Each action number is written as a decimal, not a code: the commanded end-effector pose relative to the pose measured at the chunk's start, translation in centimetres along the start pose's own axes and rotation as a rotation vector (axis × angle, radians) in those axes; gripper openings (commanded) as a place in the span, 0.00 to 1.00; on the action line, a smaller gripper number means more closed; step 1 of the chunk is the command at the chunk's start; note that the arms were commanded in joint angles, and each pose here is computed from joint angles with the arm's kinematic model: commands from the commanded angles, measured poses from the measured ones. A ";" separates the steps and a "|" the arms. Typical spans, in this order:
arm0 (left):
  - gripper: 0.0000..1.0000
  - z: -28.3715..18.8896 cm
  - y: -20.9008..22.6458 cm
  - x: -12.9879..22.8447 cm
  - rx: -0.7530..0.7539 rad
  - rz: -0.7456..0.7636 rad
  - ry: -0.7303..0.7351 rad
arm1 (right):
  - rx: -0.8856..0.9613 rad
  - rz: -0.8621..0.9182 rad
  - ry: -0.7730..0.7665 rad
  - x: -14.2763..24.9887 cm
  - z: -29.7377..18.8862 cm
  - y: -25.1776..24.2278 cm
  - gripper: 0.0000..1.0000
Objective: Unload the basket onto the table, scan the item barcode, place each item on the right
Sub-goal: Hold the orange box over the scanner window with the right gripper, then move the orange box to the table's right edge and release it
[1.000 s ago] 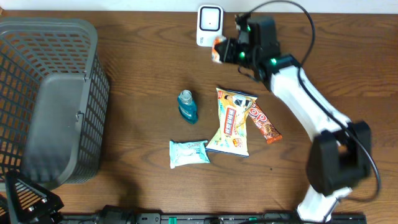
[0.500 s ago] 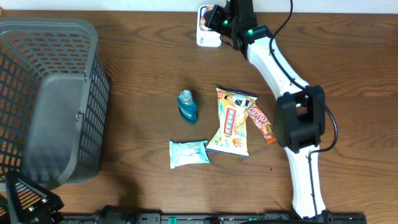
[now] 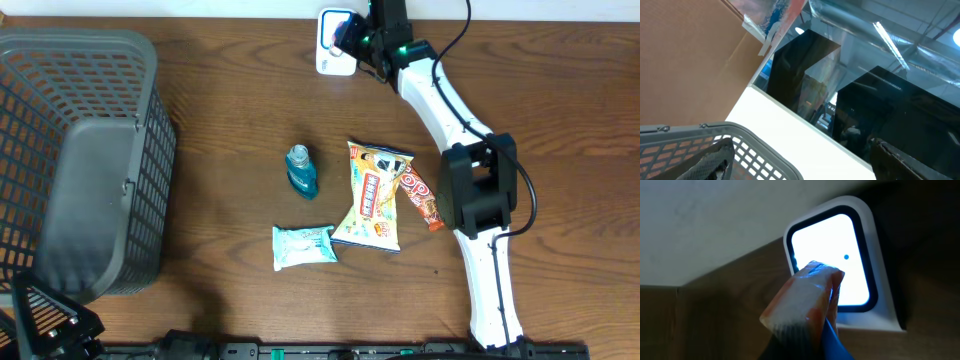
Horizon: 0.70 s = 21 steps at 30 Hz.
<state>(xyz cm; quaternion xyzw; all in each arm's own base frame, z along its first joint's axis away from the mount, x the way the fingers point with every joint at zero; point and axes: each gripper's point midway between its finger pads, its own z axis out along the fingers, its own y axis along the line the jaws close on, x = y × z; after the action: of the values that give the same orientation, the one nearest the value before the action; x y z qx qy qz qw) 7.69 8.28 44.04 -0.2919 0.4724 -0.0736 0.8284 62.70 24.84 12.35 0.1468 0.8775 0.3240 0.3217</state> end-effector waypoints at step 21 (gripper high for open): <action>0.86 1.1 1.1 4.2 -0.050 -0.163 0.064 | 0.993 0.254 0.020 -8.8 -29.2 -28.4 0.01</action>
<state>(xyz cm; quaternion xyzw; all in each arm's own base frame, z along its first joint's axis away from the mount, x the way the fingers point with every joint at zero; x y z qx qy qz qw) 10.89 7.70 40.66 -0.3324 0.4878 -0.1258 0.7973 50.22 -9.44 13.65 0.3638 0.9193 -0.0044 0.1501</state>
